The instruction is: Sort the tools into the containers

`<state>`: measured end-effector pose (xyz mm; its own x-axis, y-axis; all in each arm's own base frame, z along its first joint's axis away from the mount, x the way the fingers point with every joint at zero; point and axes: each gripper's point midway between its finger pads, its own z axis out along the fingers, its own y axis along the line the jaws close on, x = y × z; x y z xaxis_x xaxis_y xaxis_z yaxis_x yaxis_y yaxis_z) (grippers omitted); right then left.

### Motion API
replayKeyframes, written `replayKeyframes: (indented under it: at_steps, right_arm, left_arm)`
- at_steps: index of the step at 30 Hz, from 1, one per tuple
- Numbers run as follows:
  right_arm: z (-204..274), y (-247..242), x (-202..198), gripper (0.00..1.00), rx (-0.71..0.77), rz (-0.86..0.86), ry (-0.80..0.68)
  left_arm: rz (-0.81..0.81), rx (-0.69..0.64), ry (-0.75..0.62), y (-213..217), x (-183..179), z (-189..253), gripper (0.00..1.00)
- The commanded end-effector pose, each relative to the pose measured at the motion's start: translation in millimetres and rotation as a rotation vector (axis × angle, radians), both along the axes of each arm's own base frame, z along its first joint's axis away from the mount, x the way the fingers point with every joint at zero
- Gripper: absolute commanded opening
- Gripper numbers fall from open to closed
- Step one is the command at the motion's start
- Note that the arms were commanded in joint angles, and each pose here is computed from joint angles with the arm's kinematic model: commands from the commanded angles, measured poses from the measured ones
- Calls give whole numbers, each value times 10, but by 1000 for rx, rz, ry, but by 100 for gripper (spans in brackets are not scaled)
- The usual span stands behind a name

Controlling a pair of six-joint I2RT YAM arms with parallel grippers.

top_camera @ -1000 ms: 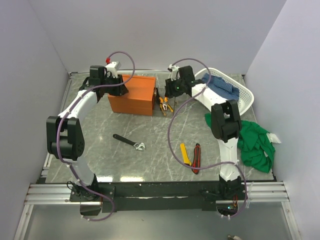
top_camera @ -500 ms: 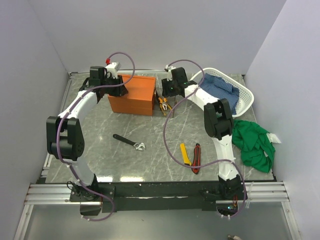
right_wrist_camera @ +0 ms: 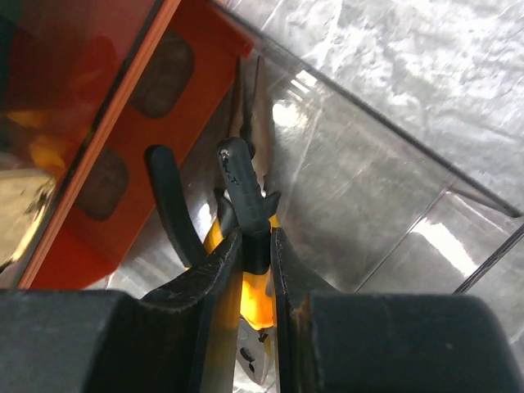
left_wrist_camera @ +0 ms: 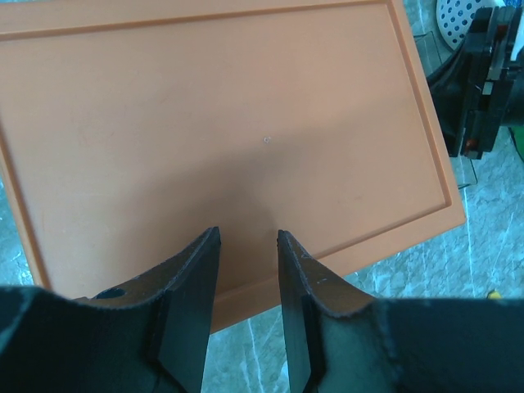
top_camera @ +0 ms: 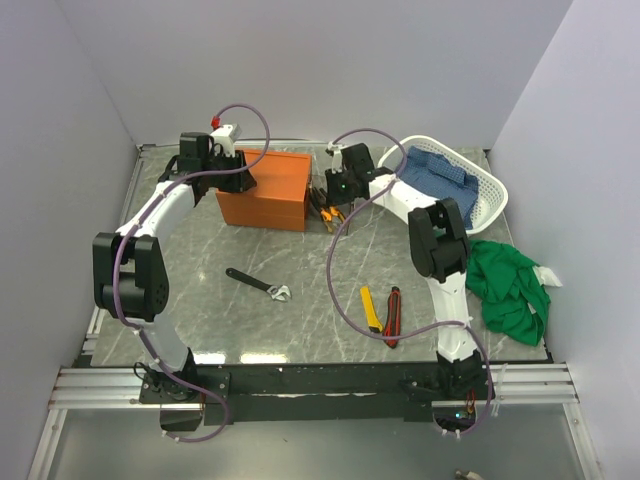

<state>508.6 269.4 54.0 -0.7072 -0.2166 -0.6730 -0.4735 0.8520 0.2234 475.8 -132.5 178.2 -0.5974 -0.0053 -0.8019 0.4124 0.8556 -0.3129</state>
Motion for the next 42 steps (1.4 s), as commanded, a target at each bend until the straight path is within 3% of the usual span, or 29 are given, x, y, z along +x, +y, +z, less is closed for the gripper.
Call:
replayKeyframes:
  at_steps: [1, 2, 3, 7, 9, 12, 15, 24, 32, 38, 42]
  right_arm:
    - [388, 42, -150, 33, 30, 9, -20]
    - [423, 33, -129, 47, 29, 0, -33]
    - [542, 13, -101, 51, 31, -9, -60]
    - [1171, -60, -60, 56, 61, 11, -196]
    - [1519, -95, -200, 57, 84, 38, -236]
    - [1586, -272, -543, 58, 0, 113, -227]
    - [1283, -580, -1028, 59, -108, 129, -120]
    - [684, -847, -2435, 72, -136, 112, 184]
    - [240, -988, -3069, 74, -158, 62, 446]
    - [101, -757, -3333, 75, -183, 185, 526]
    - [-23, -782, -3361, 75, -255, 154, 542]
  left_arm:
    - [-9, -31, -44, -48, -2, 145, 41]
    - [-9, -33, -45, -50, -6, 146, 40]
    - [-8, -34, -44, -50, -10, 147, 41]
    - [-13, -40, -50, -60, -18, 185, 40]
    - [-15, -44, -48, -67, -24, 180, 40]
    - [-14, -50, -49, -71, -27, 190, 40]
    - [-11, -50, -56, -69, -12, 218, 41]
    - [47, -24, -37, 15, 102, 221, 42]
    - [70, -61, -14, -16, 195, 202, 43]
    - [44, -117, -36, -119, 268, 359, 42]
    - [42, -167, -62, -166, 301, 613, 42]
